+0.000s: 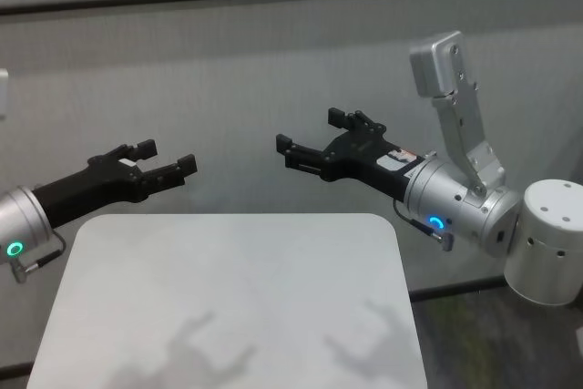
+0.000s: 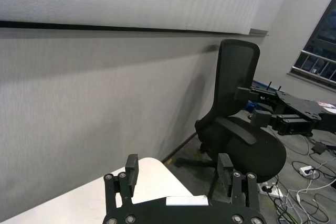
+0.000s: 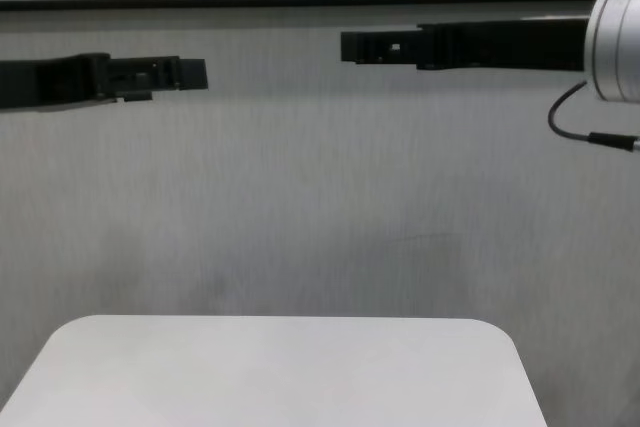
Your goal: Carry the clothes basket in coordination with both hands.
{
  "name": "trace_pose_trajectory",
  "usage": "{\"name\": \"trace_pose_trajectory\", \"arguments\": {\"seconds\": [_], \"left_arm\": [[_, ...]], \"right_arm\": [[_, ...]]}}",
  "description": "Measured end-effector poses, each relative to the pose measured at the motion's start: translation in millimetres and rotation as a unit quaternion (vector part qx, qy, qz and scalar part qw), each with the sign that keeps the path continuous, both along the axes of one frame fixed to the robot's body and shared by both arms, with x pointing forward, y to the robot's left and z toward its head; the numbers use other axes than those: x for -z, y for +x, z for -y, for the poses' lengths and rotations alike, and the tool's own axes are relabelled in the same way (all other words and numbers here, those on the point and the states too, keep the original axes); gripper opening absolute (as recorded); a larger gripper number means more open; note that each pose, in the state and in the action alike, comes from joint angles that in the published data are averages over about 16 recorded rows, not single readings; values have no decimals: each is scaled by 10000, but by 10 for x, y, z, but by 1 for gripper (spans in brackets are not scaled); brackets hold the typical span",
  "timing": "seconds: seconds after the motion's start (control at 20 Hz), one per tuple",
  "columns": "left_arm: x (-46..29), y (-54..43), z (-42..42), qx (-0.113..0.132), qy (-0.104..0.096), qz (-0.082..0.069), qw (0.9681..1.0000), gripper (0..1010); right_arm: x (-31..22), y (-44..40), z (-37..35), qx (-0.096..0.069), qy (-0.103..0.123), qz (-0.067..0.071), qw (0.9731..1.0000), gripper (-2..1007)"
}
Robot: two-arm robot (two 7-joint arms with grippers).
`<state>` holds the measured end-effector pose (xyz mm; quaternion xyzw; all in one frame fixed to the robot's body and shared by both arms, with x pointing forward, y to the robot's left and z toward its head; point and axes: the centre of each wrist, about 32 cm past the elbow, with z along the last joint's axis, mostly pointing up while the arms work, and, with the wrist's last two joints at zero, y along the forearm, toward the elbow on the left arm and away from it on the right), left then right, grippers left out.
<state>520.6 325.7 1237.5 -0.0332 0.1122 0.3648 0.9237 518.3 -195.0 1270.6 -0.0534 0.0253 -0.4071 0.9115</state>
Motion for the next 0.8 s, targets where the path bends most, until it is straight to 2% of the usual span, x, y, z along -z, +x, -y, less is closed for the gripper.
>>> {"name": "trace_pose_trajectory", "arguments": {"seconds": [0.45, 0.8], "left_arm": [[-5, -62, -46, 120, 33, -292, 9995, 1000], [-12, -79, -65, 353, 100, -440, 9984, 1000]], "right_arm": [[15, -21, -12, -164, 29, -46, 9999, 1001], [21, -35, -18, -380, 65, -188, 9991, 1001]]}}
